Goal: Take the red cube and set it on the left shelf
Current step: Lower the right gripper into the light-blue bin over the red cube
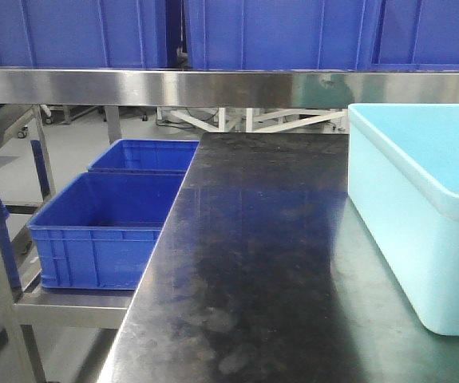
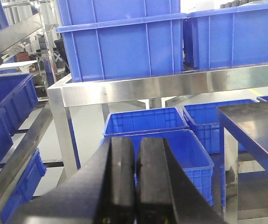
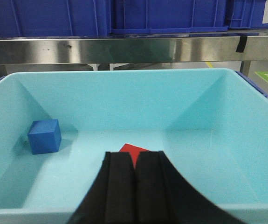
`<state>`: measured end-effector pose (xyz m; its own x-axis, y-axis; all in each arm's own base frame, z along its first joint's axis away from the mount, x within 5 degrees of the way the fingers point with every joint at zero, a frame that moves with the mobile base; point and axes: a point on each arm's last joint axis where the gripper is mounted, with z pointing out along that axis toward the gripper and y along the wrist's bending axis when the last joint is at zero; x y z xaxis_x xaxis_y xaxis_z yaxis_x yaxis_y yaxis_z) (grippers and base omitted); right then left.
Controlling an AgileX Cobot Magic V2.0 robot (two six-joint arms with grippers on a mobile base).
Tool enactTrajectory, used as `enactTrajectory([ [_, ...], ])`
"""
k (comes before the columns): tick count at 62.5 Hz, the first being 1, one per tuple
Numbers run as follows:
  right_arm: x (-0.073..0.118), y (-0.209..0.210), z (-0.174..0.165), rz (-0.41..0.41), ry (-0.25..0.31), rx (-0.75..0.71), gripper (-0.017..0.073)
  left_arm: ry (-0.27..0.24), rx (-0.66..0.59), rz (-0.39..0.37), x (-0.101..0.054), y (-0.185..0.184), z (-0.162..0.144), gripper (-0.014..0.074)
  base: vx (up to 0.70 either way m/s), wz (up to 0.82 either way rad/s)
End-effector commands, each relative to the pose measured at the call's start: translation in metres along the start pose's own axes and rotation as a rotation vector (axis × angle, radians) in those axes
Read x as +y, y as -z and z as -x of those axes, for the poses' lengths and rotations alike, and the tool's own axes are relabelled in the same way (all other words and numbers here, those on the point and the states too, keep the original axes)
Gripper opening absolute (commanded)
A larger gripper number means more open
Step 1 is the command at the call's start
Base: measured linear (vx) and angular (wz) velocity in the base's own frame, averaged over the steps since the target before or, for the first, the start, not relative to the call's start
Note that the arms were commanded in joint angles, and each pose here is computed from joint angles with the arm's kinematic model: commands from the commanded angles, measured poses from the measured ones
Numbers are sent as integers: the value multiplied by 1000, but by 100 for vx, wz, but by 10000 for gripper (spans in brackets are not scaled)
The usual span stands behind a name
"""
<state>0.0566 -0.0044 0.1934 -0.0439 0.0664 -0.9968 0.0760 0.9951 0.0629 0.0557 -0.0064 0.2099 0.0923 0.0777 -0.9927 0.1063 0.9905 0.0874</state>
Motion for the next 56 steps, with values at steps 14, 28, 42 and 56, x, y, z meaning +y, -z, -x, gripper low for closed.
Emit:
enactTrajectory([
  [14, 1, 3, 16, 8, 9, -124, 58, 7, -54, 4, 0, -1, 0, 106, 0, 0],
  [28, 1, 3, 16, 8, 9, -124, 58, 7, -54, 4, 0, -1, 0, 106, 0, 0],
  [42, 1, 3, 17, 9, 9, -130, 58, 7, -54, 4, 0, -1, 0, 106, 0, 0],
  [56, 2, 4, 21, 15, 14, -179, 58, 7, -54, 4, 0, -1, 0, 106, 0, 0],
])
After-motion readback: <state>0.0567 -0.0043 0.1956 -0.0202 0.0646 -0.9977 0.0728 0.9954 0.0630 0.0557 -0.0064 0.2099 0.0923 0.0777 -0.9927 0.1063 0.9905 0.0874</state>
